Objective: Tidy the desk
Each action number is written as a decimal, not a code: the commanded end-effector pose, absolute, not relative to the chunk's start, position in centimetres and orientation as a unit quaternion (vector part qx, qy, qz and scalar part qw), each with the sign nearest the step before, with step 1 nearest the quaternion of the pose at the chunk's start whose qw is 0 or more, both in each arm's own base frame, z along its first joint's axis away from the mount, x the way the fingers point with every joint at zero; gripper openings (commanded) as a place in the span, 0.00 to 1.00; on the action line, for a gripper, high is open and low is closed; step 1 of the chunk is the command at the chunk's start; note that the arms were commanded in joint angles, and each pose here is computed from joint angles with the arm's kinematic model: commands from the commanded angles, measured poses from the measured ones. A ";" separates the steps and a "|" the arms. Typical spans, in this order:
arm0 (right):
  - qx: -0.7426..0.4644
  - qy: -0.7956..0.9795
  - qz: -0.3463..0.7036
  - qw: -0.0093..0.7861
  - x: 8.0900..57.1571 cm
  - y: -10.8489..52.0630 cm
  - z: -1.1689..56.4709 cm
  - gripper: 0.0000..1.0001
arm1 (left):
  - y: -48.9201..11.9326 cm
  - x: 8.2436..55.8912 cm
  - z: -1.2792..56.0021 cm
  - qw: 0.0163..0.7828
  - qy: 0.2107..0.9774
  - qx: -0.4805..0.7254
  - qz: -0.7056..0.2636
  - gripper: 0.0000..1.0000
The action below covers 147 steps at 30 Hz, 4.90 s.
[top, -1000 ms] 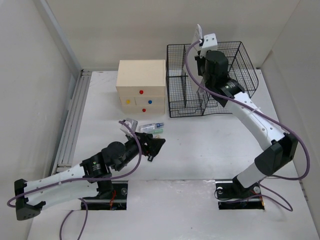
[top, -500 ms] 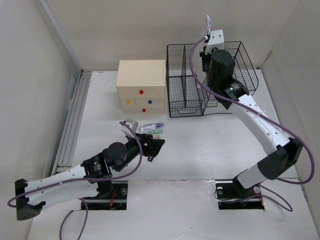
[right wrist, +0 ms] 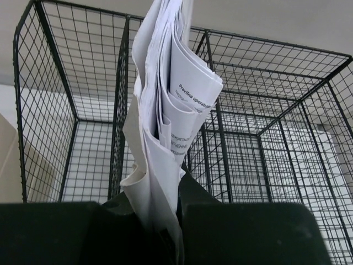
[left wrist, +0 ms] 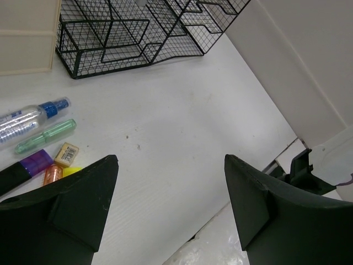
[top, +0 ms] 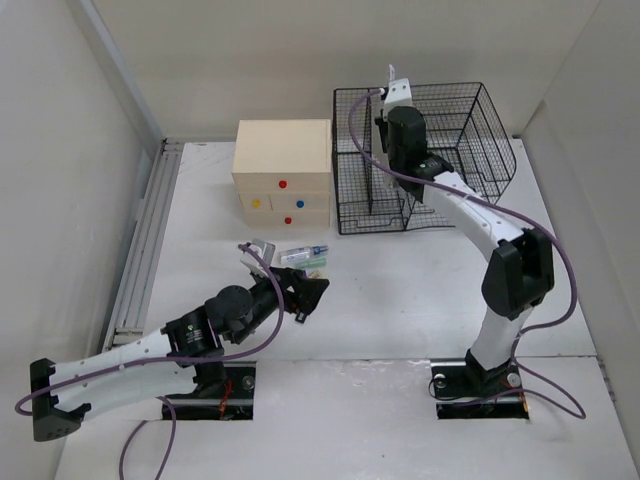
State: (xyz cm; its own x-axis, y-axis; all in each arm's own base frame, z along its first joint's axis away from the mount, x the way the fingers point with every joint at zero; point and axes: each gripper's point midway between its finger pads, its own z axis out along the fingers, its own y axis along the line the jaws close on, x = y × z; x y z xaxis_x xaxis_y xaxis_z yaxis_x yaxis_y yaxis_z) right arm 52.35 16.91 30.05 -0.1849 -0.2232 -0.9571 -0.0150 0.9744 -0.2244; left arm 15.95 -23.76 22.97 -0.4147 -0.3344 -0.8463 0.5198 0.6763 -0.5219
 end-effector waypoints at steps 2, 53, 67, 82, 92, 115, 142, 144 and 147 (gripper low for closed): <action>-0.031 0.693 -0.024 0.720 53.6 17.6 37.5 0.00 | -23.5 16.2 23.6 0.551 0.730 0.050 -0.402 0.75; 0.041 0.676 -0.073 0.732 53.9 17.2 31.6 0.00 | -24.1 16.1 23.4 0.547 0.729 0.056 -0.407 0.75; 0.004 0.720 -0.057 0.692 53.8 18.4 26.9 0.00 | -23.9 16.2 23.6 0.550 0.727 0.051 -0.408 0.75; -0.008 0.718 -0.055 0.694 50.7 17.4 30.6 0.83 | -23.4 15.8 24.6 0.555 0.716 0.052 -0.420 0.75; 0.013 0.718 -0.077 0.691 49.9 14.8 32.1 0.82 | -22.8 15.4 25.3 0.555 0.708 0.048 -0.434 0.75; -0.384 0.631 0.267 0.619 34.9 26.0 38.1 0.00 | -16.7 24.6 29.6 0.656 0.697 -0.163 -0.239 0.27; -0.416 0.632 0.339 0.559 33.6 25.1 34.8 0.37 | -17.6 41.2 24.3 0.579 0.752 -0.080 -0.305 0.55; -0.416 0.632 0.339 0.559 33.6 25.1 34.8 0.37 | -17.7 41.3 23.9 0.576 0.755 -0.080 -0.304 0.53; -0.413 0.637 0.342 0.554 33.7 25.2 34.4 0.37 | -17.3 41.6 23.5 0.576 0.757 -0.088 -0.295 0.50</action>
State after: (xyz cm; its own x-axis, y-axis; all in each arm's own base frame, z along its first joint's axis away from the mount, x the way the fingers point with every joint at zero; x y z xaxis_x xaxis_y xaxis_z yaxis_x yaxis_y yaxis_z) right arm 33.92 24.86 33.36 -0.0644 -0.1684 -0.9836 -0.8941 0.4476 -0.0181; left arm 40.60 -17.31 20.48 -0.3956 -0.4457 -0.8030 0.1594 0.8277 -0.5380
